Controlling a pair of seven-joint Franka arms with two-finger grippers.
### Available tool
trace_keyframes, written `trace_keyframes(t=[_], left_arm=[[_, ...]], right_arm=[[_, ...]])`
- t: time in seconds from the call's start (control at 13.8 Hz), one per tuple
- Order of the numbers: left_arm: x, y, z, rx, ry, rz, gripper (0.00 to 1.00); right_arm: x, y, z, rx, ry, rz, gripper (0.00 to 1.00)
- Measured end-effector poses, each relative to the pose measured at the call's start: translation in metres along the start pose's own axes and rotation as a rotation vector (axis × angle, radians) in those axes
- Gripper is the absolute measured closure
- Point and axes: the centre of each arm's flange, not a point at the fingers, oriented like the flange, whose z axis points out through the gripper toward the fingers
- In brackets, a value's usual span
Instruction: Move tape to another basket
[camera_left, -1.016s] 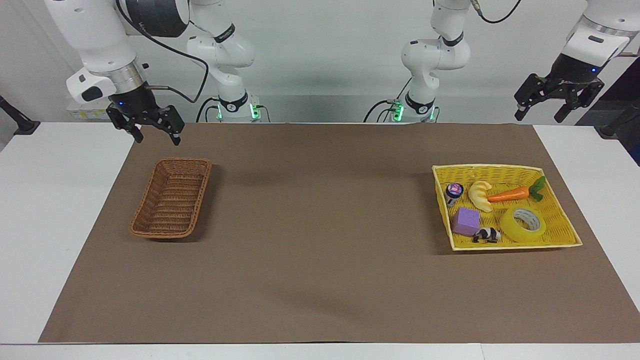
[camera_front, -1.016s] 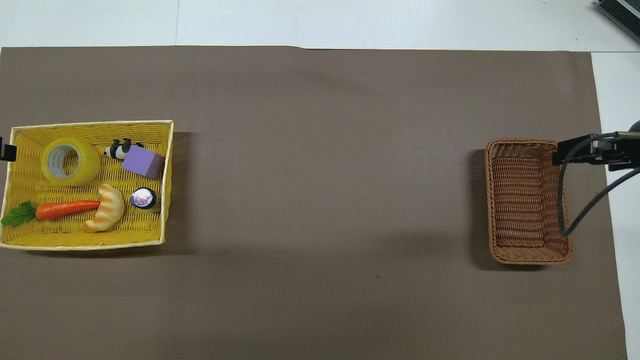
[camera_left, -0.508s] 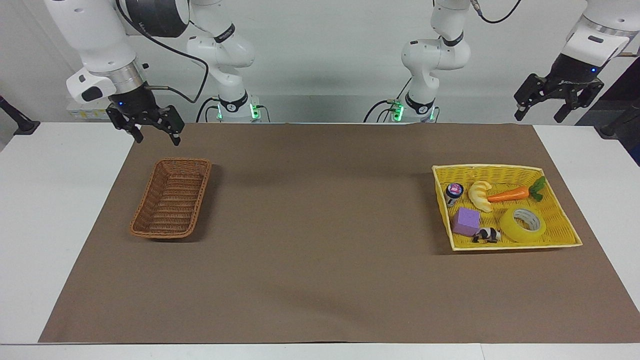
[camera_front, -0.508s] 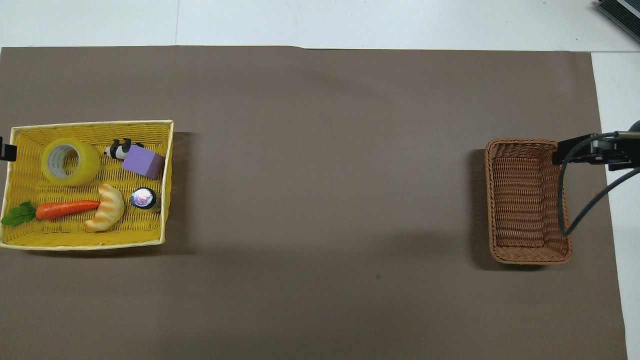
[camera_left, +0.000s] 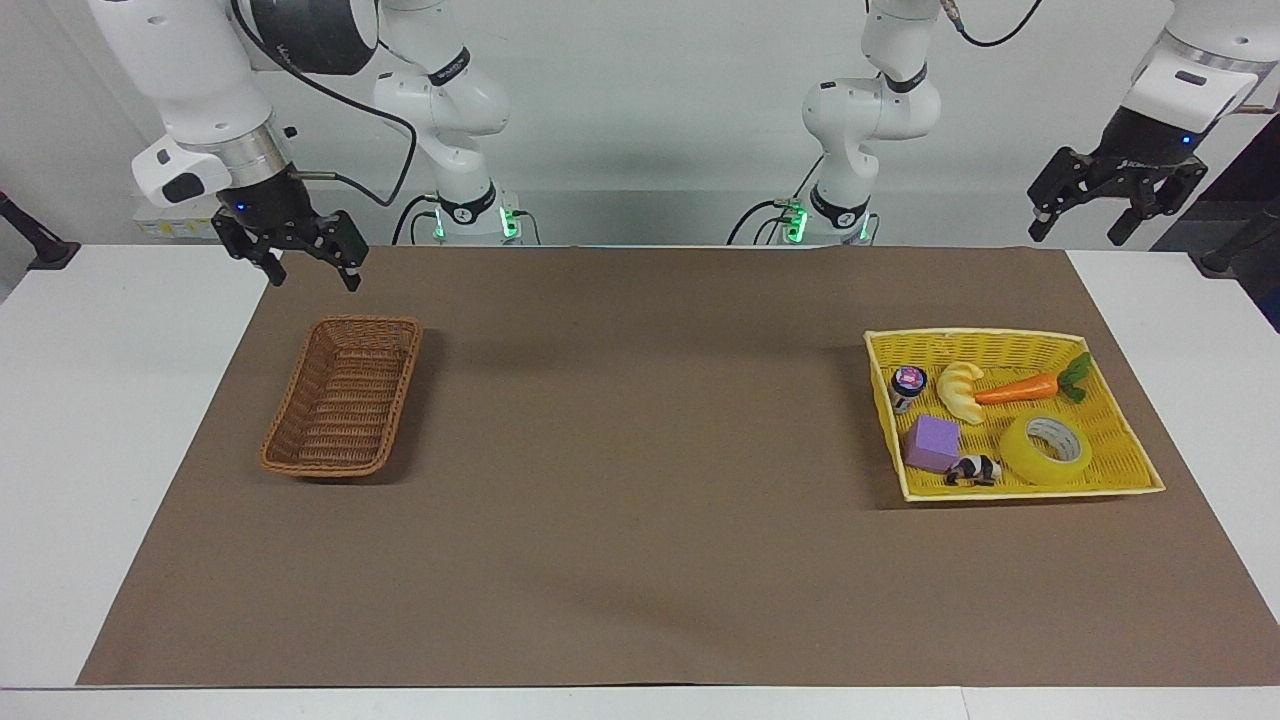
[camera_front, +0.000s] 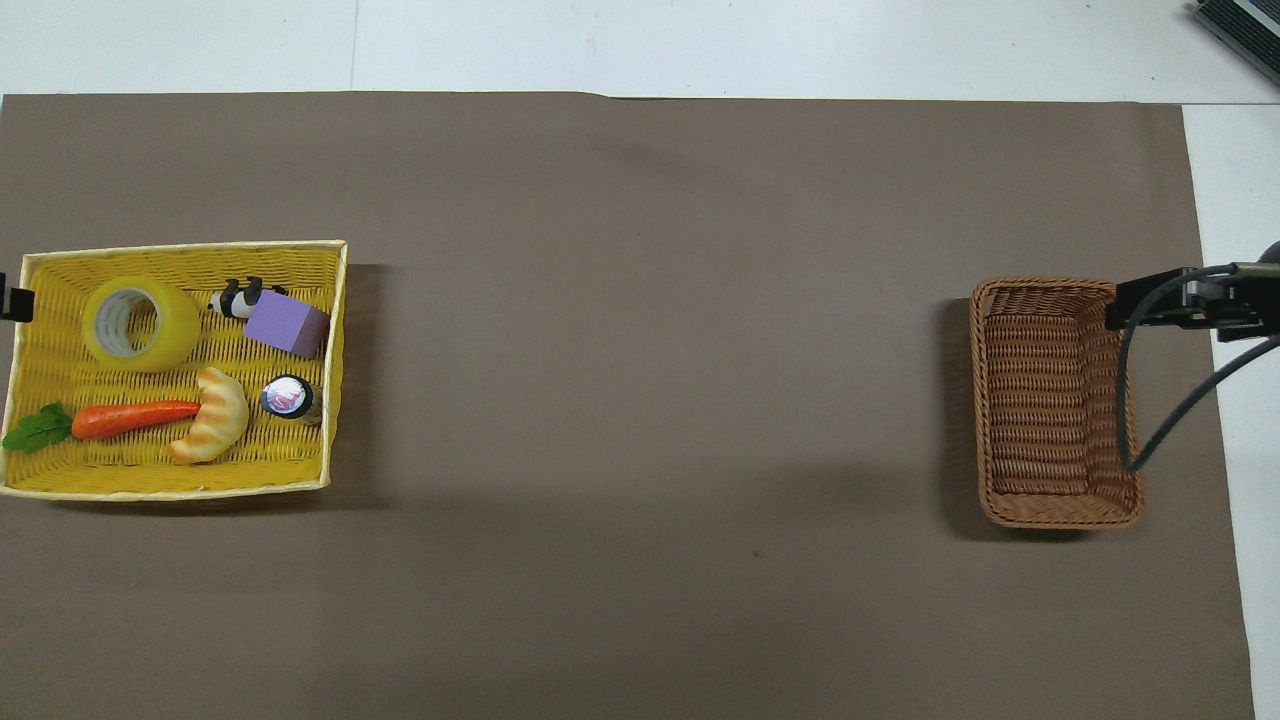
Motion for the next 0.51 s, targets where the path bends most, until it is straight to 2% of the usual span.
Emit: trace_keyframes(t=[0.22, 0.51], left_arm=[[0.007, -0.005, 0.015, 0.003, 0.027, -0.004, 0.0], [0.014, -0.029, 0.06, 0.011, 0.031, 0.01, 0.0]], right_arm=[[0.0, 0.0, 0.0, 0.0, 0.0, 0.0, 0.0], [0.0, 0.003, 0.0, 0.0, -0.001, 0.006, 0.0]])
